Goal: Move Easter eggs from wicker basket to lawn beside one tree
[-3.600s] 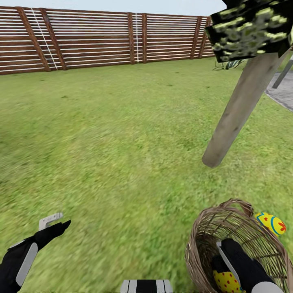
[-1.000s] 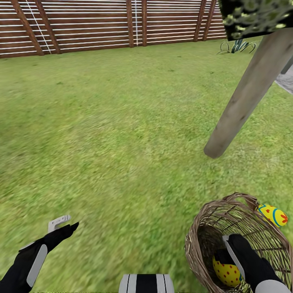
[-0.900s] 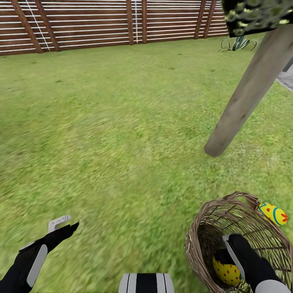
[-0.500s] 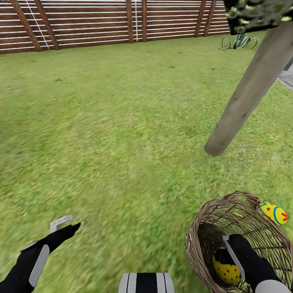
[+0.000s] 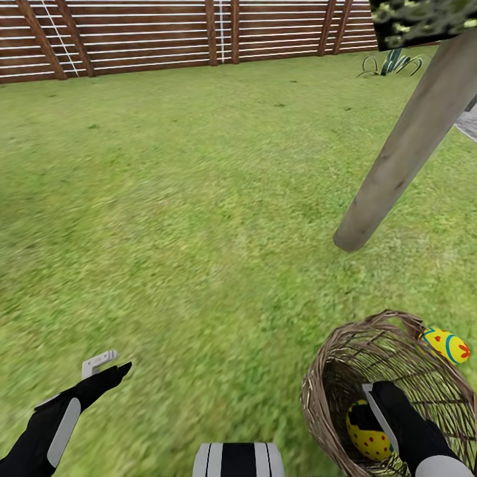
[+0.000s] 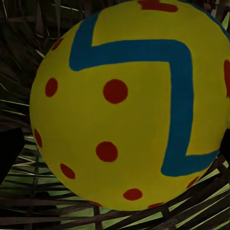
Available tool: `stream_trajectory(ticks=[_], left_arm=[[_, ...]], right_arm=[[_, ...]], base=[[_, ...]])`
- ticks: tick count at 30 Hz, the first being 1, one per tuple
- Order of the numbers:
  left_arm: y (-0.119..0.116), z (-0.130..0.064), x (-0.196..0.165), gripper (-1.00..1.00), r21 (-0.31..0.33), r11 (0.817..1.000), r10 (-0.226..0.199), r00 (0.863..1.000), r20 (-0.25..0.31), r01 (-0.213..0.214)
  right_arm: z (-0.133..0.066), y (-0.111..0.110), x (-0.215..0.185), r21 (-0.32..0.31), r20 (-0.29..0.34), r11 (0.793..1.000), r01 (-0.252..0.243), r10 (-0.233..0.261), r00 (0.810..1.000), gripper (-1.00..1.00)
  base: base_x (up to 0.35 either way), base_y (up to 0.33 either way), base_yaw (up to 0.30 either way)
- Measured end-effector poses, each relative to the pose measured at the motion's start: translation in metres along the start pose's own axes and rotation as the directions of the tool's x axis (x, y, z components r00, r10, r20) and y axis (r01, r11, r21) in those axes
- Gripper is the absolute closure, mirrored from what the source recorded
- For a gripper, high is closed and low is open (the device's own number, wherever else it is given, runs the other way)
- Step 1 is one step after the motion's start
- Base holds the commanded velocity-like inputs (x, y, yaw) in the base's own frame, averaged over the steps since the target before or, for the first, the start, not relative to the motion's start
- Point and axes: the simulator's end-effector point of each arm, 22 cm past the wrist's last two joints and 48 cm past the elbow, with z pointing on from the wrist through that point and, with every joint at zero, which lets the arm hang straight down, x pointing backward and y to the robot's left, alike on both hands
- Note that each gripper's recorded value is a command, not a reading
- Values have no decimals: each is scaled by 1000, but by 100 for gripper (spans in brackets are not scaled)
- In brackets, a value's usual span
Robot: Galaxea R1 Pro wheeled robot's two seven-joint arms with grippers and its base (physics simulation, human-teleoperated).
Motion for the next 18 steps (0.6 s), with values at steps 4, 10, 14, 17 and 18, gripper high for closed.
stream_trajectory(ticks=[4,10,14,17,18], left_arm=[[0,0,-1,-100,1,1000,0,1000,2,0],[0,0,0,-100,1,1000,0,1000,2,0],[-1,0,0,-100,1,1000,1,1000,2,-1],[0,0,0,-100,1,1000,1,1000,2,-1],[0,0,0,-100,1,1000,1,1000,2,-1]], right_arm=[[0,0,0,3,0,1000,4,-4,1000,100],[0,0,0,0,0,1000,1,-1,1000,100],[0,-1,0,1,1,1000,1,-1,1000,100],[0,-1,0,2,1,1000,1,-1,1000,100],[0,-1,0,2,1,1000,1,-1,1000,100]], base=[[0,0,0],[0,0,0],[0,0,0],[0,0,0],[0,0,0]])
